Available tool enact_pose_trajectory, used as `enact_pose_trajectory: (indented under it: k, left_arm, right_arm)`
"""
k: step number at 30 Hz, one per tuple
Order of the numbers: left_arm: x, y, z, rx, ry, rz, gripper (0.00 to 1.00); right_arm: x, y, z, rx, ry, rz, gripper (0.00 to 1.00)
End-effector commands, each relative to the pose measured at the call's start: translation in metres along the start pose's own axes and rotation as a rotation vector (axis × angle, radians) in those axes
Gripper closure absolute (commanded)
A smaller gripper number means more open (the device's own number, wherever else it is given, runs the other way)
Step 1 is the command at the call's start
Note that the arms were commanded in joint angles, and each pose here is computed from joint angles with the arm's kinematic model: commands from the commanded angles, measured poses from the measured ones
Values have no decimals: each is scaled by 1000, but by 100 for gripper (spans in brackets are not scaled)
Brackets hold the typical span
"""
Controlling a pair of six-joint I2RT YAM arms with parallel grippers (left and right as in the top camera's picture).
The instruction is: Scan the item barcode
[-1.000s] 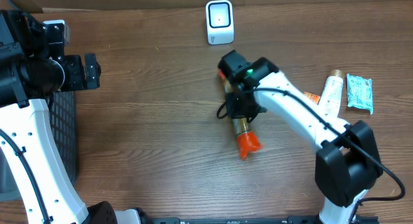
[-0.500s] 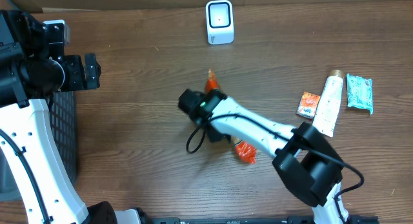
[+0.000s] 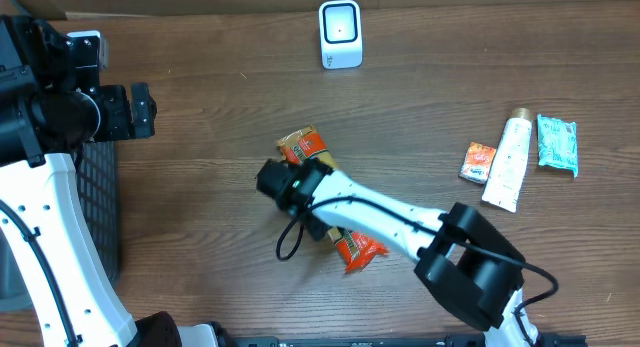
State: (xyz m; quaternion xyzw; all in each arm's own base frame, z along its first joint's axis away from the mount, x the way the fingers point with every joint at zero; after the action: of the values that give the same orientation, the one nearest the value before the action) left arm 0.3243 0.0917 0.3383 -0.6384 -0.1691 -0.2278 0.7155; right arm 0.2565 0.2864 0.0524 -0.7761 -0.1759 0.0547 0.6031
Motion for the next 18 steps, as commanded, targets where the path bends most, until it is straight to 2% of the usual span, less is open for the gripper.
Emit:
enact_pose_trajectory:
  k: [1,12,18]
  left_arm:
    - [1,3,-3,-13,20,2,0]
    - [1,3,-3,-13,20,2,0]
    - [1,3,-3,-13,20,2,0]
  right_arm:
    - [5,-4,6,80,-70,25,23]
    - [7,-5,41,158,-202,-57,22]
    - [0,26,10,3,-215,-52,21]
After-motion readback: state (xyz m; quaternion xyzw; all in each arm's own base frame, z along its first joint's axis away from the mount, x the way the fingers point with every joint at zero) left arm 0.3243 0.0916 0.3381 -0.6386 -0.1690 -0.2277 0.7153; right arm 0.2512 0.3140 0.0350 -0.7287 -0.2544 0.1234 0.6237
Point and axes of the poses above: each gripper's point midway between its finger pads, its own y axis out along the fingers, its own z axis along the line the jaws close on, x = y × z, the point moved 1 cm from there along -y, back along the fingers, and after that the axes turned 11 degrees about y, right-handed, at the moved point
